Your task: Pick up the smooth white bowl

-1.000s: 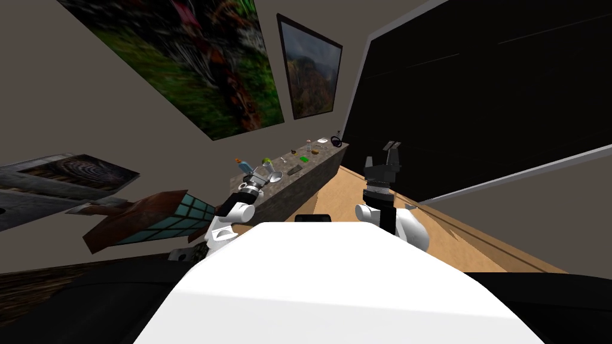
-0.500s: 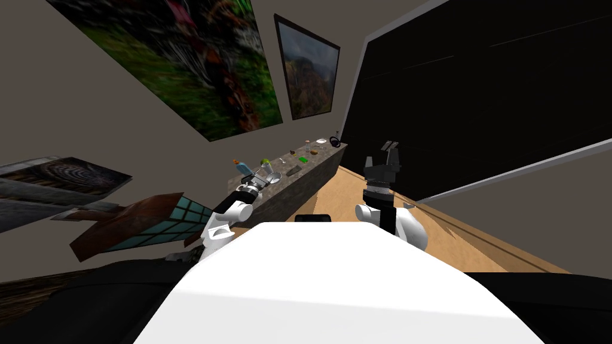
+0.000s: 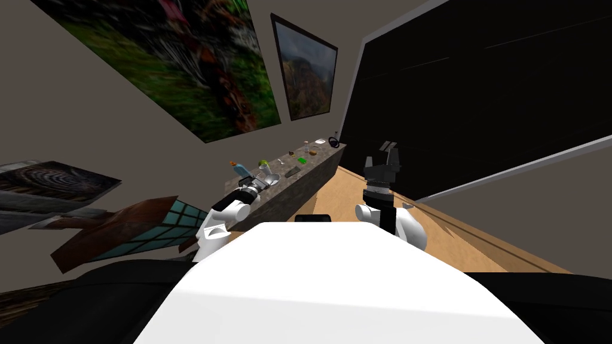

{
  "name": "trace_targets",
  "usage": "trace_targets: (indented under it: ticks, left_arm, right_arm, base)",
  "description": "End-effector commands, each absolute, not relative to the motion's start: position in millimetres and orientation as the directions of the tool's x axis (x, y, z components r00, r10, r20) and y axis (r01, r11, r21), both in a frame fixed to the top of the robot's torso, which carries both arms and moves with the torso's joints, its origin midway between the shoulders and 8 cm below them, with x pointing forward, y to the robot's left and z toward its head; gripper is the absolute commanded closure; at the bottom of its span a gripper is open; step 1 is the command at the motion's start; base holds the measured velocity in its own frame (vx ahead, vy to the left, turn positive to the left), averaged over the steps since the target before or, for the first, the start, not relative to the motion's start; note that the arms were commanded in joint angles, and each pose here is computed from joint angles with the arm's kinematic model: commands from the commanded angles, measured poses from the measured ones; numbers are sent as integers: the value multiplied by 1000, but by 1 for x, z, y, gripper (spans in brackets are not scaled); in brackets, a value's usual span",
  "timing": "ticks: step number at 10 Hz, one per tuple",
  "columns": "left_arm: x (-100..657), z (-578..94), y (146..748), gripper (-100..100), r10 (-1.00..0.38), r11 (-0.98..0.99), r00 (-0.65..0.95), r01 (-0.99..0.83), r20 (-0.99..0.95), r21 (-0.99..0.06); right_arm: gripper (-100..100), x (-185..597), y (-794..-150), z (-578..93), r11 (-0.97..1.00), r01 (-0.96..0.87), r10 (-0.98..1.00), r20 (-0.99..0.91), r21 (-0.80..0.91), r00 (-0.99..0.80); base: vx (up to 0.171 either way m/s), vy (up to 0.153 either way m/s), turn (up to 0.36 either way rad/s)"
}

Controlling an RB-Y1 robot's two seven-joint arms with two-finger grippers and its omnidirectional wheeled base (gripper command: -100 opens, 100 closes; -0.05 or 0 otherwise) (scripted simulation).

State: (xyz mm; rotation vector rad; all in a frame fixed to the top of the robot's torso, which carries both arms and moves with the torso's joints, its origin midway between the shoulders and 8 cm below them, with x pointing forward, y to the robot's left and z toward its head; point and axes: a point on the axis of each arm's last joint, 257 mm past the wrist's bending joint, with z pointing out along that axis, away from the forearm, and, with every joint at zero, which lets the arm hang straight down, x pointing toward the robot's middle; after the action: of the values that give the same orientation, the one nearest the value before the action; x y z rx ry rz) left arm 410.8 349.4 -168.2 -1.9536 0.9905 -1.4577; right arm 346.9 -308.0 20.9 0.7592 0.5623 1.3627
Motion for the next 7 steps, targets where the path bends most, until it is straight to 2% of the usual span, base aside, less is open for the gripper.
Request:
trace_targets:
  ticks: [1, 7]
  left_arm:
    - [408, -175, 352, -100, -793, -608, 186, -283, 580, -741]
    - [393, -205, 362, -100, -796, -605, 281, -393, 536, -692]
  right_arm:
    - [0, 347, -308, 21, 38, -650, 987, 71, 759, 141]
    - [0, 347, -308, 21, 38, -650, 987, 71, 759, 141]
  base:
    - [42, -10, -19]
    - [52, -13, -24]
